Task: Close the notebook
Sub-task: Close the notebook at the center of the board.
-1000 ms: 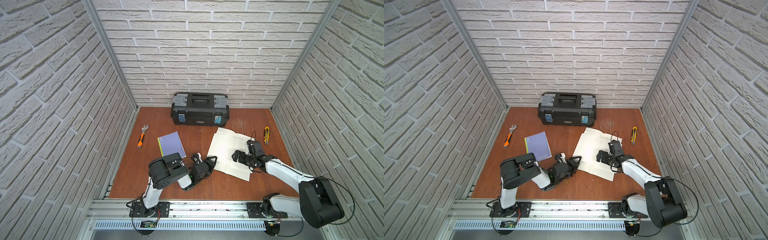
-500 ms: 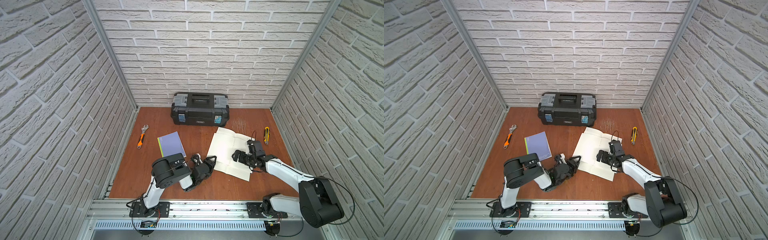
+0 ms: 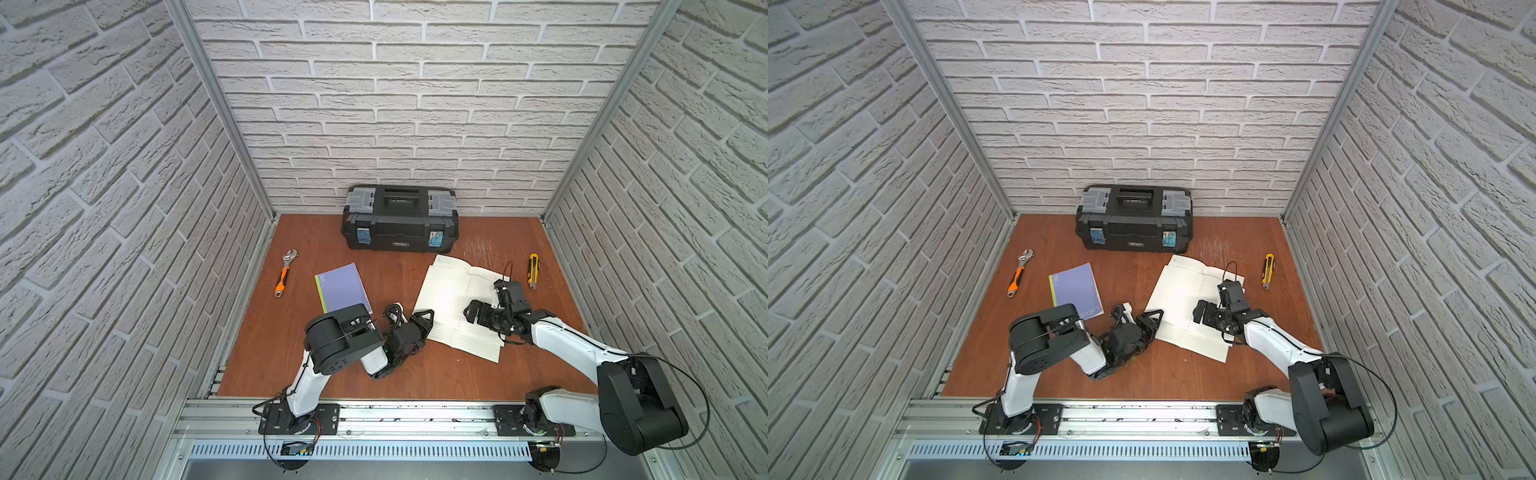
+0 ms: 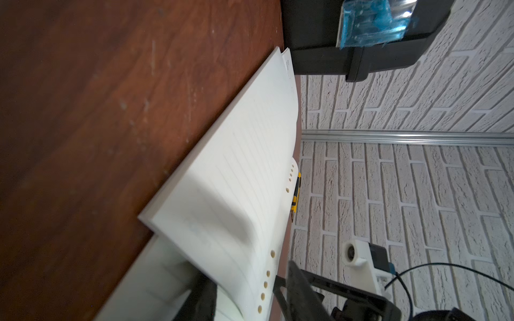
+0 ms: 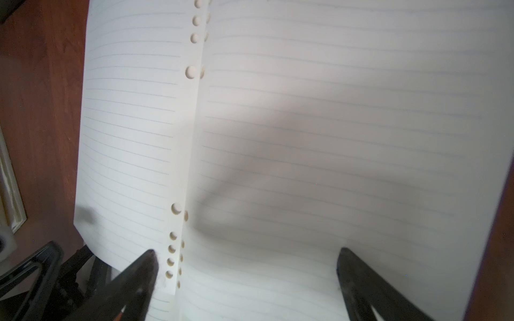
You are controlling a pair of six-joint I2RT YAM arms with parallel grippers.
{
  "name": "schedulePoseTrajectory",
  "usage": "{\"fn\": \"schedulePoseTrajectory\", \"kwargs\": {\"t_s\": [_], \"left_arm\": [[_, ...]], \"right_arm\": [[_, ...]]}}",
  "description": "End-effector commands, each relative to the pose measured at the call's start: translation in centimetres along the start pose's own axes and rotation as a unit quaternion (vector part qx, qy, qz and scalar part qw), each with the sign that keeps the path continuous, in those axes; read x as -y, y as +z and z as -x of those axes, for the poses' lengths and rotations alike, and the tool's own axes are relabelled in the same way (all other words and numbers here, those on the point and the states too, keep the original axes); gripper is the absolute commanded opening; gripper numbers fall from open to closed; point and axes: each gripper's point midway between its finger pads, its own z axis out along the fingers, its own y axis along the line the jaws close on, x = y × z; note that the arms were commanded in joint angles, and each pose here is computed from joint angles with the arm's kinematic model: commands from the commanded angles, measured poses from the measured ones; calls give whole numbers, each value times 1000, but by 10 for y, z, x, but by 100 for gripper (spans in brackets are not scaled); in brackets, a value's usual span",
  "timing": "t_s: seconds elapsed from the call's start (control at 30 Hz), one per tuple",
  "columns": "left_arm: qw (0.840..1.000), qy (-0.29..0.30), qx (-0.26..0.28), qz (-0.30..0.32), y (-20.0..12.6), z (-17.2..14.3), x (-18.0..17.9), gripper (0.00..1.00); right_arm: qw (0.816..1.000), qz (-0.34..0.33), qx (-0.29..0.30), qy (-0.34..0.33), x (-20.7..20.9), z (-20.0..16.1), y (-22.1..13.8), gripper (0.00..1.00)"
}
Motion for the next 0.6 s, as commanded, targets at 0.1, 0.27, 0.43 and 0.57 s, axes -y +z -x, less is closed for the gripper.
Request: {"fn": "schedulePoseTrajectory", "kwargs": {"t_s": [0.1,0.27,0.43,0.57], "left_arm": [[999,21,18,-43,7,6,17,35],[998,24,25,-61,8,7,22,31],[997,33,29,-68,7,8,28,4],[996,41,25,-73,8,6,31,0]], "right_arm": [[1000,-2,-30,1,4,-13,3,100],[1000,-1,-31,1,4,-13,3,100],[999,0,-33,1,3,-14,4,100],[999,3,-34,0,2,-14,4,100]]}}
